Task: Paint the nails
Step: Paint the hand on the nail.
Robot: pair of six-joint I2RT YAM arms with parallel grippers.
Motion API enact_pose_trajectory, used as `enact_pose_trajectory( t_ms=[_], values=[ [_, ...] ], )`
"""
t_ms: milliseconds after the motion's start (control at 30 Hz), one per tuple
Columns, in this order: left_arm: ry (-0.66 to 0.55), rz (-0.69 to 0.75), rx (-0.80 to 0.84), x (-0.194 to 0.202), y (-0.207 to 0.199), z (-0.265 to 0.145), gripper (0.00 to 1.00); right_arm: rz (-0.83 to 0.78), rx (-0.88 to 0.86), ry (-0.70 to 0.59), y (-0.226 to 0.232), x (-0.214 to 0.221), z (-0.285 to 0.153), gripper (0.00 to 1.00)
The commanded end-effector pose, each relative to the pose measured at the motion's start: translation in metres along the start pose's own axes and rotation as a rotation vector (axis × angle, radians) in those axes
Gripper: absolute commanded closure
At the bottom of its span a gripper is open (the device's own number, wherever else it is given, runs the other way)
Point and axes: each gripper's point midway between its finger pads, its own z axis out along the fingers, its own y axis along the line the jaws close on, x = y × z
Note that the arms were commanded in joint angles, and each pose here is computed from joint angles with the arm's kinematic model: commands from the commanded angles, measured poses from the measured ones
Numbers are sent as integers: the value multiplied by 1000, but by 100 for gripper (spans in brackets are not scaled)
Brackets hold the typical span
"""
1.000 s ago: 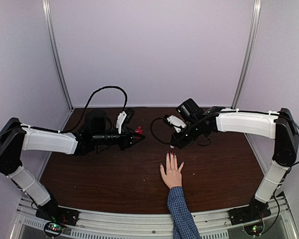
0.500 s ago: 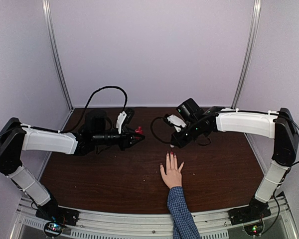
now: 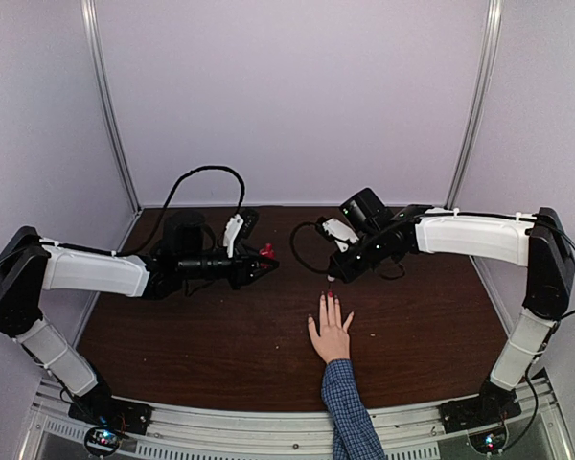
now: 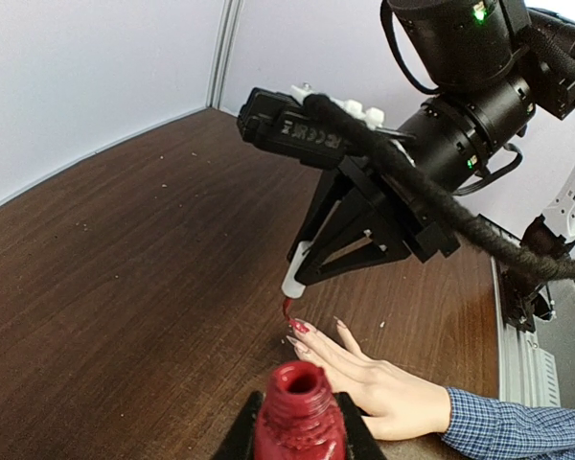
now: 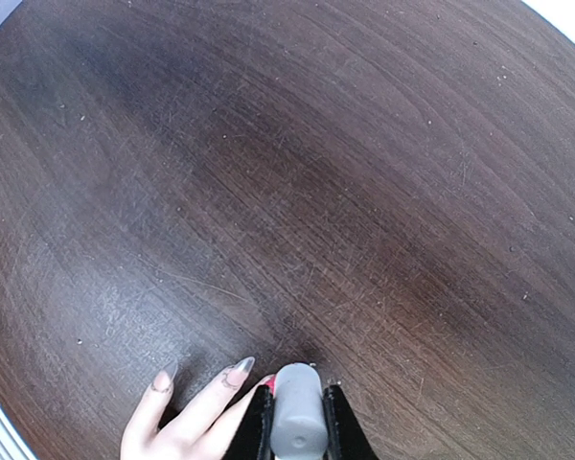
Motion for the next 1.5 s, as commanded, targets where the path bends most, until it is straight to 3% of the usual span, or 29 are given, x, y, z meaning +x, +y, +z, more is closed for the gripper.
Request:
enact_pose_trajectory(
  t_ms=[0, 333, 800, 1467],
  values=[
    [-54, 44, 0, -17, -1, -5, 100, 13, 32, -58, -8, -14, -14, 100],
    [-54, 45, 0, -18, -2, -5, 100, 10, 27, -76, -7, -12, -30, 100],
    [-55, 44, 0, -18, -2, -5, 100, -13, -23, 10, 6, 4, -14, 100],
    [-58, 43, 5, -19, -2, -3, 100, -21, -57, 34, 15, 7, -5, 100]
  ],
)
